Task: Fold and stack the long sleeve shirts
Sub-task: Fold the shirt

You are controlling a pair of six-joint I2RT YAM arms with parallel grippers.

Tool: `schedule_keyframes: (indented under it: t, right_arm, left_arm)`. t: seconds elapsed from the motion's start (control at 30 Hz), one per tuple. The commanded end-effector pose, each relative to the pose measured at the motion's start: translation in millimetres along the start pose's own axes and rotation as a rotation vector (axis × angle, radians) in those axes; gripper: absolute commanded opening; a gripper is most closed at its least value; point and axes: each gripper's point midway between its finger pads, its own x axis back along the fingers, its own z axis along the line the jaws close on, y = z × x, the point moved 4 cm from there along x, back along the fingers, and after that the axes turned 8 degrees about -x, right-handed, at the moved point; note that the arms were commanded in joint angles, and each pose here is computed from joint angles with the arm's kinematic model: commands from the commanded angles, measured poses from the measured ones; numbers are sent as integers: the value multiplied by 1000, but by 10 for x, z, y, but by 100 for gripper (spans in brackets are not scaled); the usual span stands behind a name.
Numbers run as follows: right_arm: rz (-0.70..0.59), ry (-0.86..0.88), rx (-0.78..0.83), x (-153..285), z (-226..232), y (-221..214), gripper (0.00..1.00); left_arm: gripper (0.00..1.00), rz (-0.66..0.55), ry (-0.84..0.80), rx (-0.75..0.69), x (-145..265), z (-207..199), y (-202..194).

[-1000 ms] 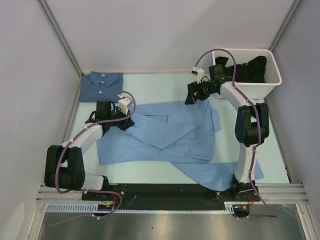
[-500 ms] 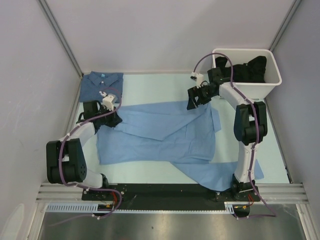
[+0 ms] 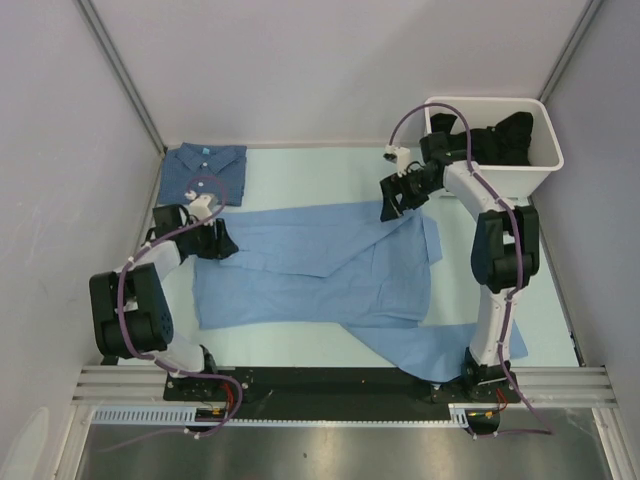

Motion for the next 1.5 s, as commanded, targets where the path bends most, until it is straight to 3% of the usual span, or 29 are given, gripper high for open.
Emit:
schedule_keyframes:
  t: [0.0, 0.07, 0.13, 0.17, 0.27, 0.4, 0.57, 0.73, 0.9, 1.17, 1.47]
  right_arm:
    - [-7, -24, 82, 774, 243, -146, 89]
    - [91, -17, 100, 921, 227, -592, 92]
    - [133, -59, 124, 1280, 251, -960, 94]
    - [218, -53, 188, 1302, 251, -1273, 94]
    - [326, -112, 147, 1646, 237, -1926, 94]
    - [332, -130, 212, 1801, 365, -2277, 92]
    - [249, -116, 367, 1490, 734, -2156, 83]
    - [245, -73, 452, 1004, 892, -2145, 69]
    - [242, -47, 534, 697, 921, -2089, 66]
    - [292, -34, 585, 478, 963, -2110, 60]
    - [344, -13, 645, 358, 1058, -2257, 54]
  left_arm:
    - [65, -109, -11, 9, 404, 23, 260]
    - [85, -161, -97, -78, 500, -170, 338]
    - [94, -187, -193, -177, 581, -457, 376]
    - [94, -184, -224, -308, 584, -533, 368]
    - [94, -101, -341, -543, 571, -906, 169]
    - [86, 43, -502, -711, 665, -1191, -377]
    - [77, 276, -515, -895, 894, -1075, -918]
    - [72, 376, -507, -924, 1042, -950, -1159]
    - [69, 456, -436, -941, 1111, -758, -1289]
    - [64, 504, -344, -1030, 1113, -586, -1440]
    - [47, 504, -339, -1058, 1114, -592, -1503]
